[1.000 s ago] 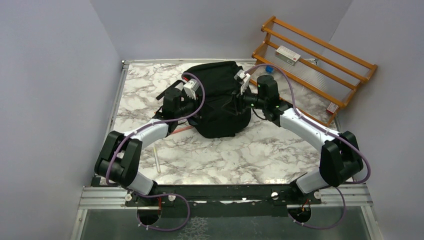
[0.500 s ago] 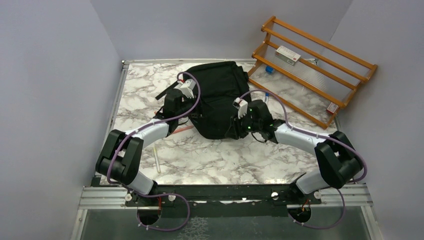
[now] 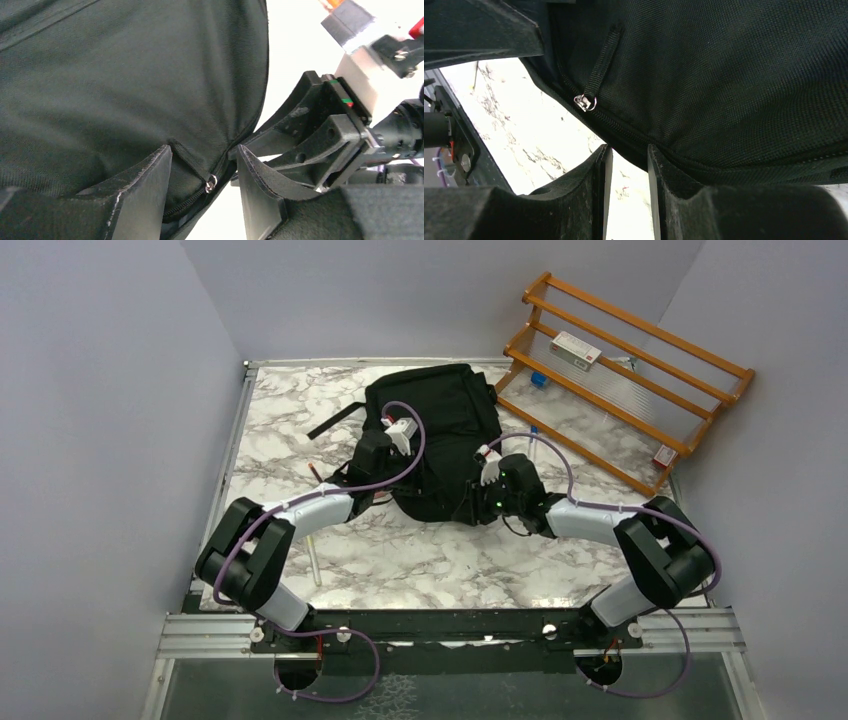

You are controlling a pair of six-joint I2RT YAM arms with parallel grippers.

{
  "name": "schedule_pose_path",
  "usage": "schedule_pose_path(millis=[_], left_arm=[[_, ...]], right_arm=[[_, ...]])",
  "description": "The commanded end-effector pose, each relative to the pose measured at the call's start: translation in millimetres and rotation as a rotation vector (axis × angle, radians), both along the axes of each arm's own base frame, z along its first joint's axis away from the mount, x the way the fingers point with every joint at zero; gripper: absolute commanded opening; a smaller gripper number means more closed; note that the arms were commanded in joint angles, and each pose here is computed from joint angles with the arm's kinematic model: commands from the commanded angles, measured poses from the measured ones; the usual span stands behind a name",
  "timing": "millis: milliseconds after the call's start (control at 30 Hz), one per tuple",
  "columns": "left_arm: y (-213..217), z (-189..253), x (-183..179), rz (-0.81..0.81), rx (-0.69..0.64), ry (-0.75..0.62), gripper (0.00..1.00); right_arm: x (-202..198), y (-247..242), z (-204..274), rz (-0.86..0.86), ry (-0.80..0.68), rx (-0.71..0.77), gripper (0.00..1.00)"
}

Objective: Pack the student bag
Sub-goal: Zip the student bag at the center of the board.

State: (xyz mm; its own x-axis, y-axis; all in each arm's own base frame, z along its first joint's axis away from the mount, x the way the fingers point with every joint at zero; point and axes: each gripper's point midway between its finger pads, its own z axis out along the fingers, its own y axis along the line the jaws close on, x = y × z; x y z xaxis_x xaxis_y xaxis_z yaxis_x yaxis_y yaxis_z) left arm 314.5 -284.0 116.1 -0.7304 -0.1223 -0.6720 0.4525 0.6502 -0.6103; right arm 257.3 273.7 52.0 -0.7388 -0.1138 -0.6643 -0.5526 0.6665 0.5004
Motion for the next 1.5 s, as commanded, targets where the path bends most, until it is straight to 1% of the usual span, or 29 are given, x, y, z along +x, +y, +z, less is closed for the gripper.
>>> schedule_pose_path(millis=[0,133,333,467,600,867,1000,1067,1167,1233,1367,1467], left_arm=[[17.4,-18.9,3.4,0.117,0.090,0.045,0.52],[18.4,-22.3,3.7,0.169,0.088,0.074,0.51],[8.3,-26.8,-0.2,0.187,0.083,0.147,0.48],[0.0,-33.0,-11.6,0.166,0.073,0.219,0.46],[-5.6,-38.0,-20.4,0.163,0.081,0.257,0.45],[-14.6,-49.4,-18.9,0.154,0.105,0.292,0.43],[-17.0,-54.6,-19.5,0.143,0.124,0.301,0.36],[-16.5,-56.9,-21.0,0.140,0.132,0.306,0.31],[-14.3,-56.6,-22.8,0.140,0.145,0.302,0.21],[-11.8,-52.5,-22.3,0.145,0.151,0.284,0.13],[-9.7,-37.9,-18.6,0.148,0.144,0.231,0.06],[-15.4,-20.4,-18.2,0.112,0.100,0.175,0.00]], right_arm=[[0.1,-1.0,-13.7,-0.029,0.027,-0.015,0.37],[0.4,-1.5,-14.0,-0.027,0.025,-0.022,0.37],[-2.0,-3.1,-15.0,-0.029,0.031,-0.025,0.37],[-2.1,-3.2,-14.9,-0.030,0.032,-0.026,0.36],[-2.5,-3.3,-15.3,-0.030,0.032,-0.026,0.36],[-3.2,-2.8,-15.0,-0.025,0.035,-0.022,0.36],[-3.5,-4.0,-15.9,-0.025,0.032,-0.029,0.36],[-3.9,-4.4,-16.3,-0.025,0.033,-0.030,0.36],[-4.1,-5.0,-16.7,-0.031,0.034,-0.029,0.36],[-4.8,-5.0,-17.3,-0.031,0.036,-0.027,0.36],[-3.9,-4.4,-17.9,-0.036,0.039,-0.026,0.36],[-2.4,-4.1,-18.3,-0.036,0.040,-0.030,0.36]])
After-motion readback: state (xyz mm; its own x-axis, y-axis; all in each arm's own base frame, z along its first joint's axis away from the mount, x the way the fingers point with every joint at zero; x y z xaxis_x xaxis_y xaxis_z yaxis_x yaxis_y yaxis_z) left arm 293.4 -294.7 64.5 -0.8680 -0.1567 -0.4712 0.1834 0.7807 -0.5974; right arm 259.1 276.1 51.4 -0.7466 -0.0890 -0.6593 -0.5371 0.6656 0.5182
